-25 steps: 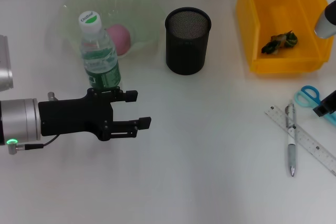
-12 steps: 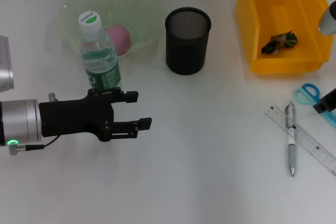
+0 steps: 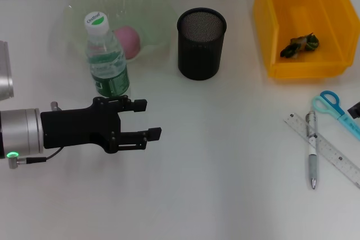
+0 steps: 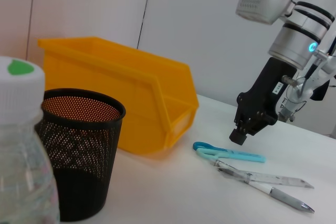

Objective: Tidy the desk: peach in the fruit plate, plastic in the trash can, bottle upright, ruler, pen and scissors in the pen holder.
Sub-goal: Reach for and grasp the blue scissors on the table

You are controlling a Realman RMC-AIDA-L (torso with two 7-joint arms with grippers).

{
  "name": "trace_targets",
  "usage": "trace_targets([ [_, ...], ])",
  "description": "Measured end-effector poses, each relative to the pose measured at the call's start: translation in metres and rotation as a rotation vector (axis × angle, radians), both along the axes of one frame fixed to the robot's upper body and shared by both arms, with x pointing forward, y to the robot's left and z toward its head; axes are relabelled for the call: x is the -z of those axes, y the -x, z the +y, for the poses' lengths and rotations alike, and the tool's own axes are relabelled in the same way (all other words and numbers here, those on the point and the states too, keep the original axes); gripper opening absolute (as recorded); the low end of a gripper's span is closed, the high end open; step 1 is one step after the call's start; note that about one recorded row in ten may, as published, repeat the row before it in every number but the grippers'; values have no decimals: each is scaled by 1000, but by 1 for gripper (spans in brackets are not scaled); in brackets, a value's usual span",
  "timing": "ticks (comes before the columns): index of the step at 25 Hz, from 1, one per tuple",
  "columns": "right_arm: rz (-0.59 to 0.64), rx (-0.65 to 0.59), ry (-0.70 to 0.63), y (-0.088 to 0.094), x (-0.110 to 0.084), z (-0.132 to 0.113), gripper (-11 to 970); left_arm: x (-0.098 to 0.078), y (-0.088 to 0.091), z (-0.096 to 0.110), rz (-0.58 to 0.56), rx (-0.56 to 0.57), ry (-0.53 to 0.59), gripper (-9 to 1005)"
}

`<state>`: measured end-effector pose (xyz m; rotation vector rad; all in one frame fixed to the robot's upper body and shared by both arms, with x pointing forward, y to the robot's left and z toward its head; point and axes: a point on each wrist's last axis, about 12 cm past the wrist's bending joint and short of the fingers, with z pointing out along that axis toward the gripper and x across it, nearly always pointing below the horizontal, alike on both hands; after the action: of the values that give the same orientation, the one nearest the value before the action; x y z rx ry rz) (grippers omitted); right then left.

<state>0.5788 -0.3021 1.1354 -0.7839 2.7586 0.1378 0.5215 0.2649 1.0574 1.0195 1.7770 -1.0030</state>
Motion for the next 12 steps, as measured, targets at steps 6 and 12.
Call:
trace_targets([
  [6, 11, -10, 0, 7, -5, -4, 4, -1, 0, 0, 4, -1, 2, 779],
  [12, 21, -1, -1, 9, -2, -4, 13, -1, -1, 0, 4, 0, 2, 780],
])
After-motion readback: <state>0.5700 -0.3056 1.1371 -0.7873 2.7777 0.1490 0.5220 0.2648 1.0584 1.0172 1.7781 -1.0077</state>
